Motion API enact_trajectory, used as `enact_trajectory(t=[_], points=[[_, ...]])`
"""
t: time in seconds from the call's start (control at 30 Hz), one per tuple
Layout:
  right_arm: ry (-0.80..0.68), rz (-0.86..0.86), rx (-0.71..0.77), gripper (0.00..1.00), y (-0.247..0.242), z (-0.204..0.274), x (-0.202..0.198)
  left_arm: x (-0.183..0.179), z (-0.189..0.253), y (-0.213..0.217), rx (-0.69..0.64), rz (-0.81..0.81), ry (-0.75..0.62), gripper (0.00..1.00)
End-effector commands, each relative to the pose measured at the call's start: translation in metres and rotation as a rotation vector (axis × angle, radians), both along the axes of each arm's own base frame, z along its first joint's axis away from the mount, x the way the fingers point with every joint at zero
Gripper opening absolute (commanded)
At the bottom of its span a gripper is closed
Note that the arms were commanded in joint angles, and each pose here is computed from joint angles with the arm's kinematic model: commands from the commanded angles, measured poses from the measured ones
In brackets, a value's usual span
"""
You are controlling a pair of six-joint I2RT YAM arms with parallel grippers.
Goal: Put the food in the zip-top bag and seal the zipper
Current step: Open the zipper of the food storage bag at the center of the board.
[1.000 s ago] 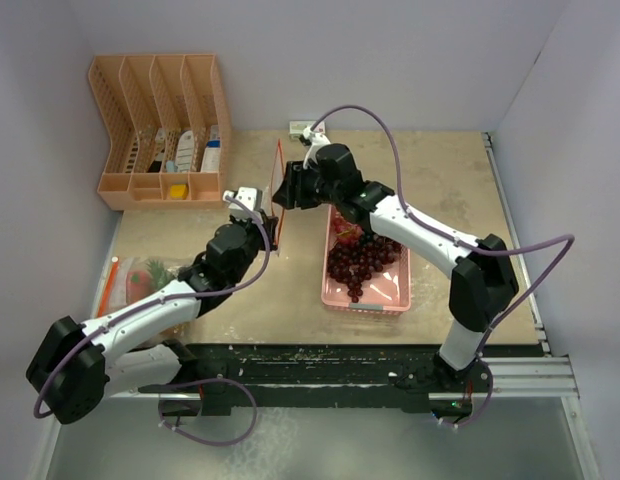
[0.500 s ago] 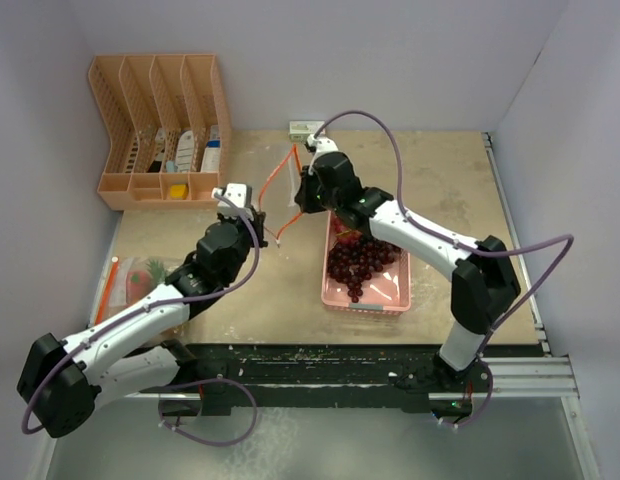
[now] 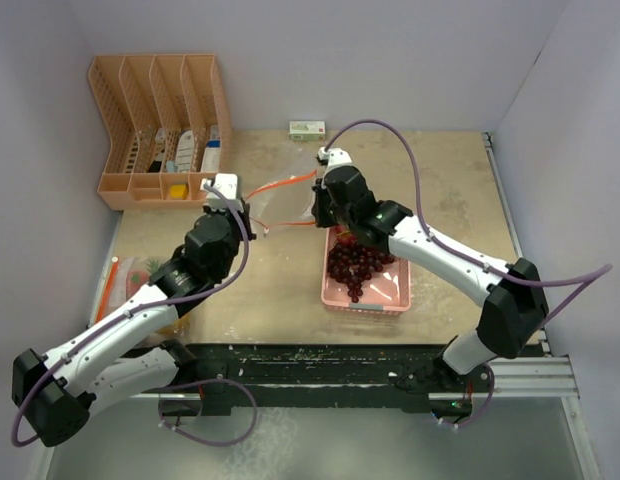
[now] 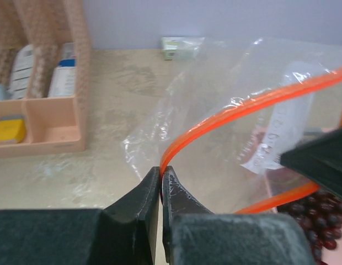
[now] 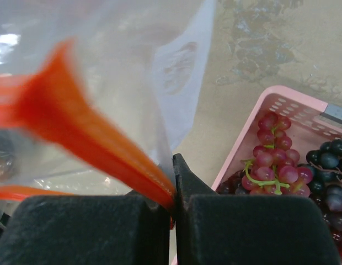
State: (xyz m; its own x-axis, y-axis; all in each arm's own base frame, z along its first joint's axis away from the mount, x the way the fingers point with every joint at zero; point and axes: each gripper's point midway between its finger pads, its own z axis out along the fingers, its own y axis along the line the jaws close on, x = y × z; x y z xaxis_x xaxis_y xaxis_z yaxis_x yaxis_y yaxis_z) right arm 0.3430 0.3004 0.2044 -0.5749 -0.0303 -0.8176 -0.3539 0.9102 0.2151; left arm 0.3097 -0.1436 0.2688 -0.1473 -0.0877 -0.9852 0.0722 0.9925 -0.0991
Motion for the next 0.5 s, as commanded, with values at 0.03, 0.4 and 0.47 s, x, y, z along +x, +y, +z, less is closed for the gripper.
enact_trajectory(t=[0.03,0.4,0.47], points=[[-0.07,0.096,0.069,0.0,0.015,0.046,-0.013,-0.005,0.02,-0.062,-0.101,-0.341,-0.122,0.16],[-0.073,0.116,0.089,0.0,0.029,0.057,-0.011,-0.017,0.014,-0.104,-0.172,-0.555,-0.134,0.55],[-0.071,0.12,0.092,0.0,0.03,0.058,-0.012,-0.017,0.012,-0.107,-0.182,-0.565,-0.125,0.57]])
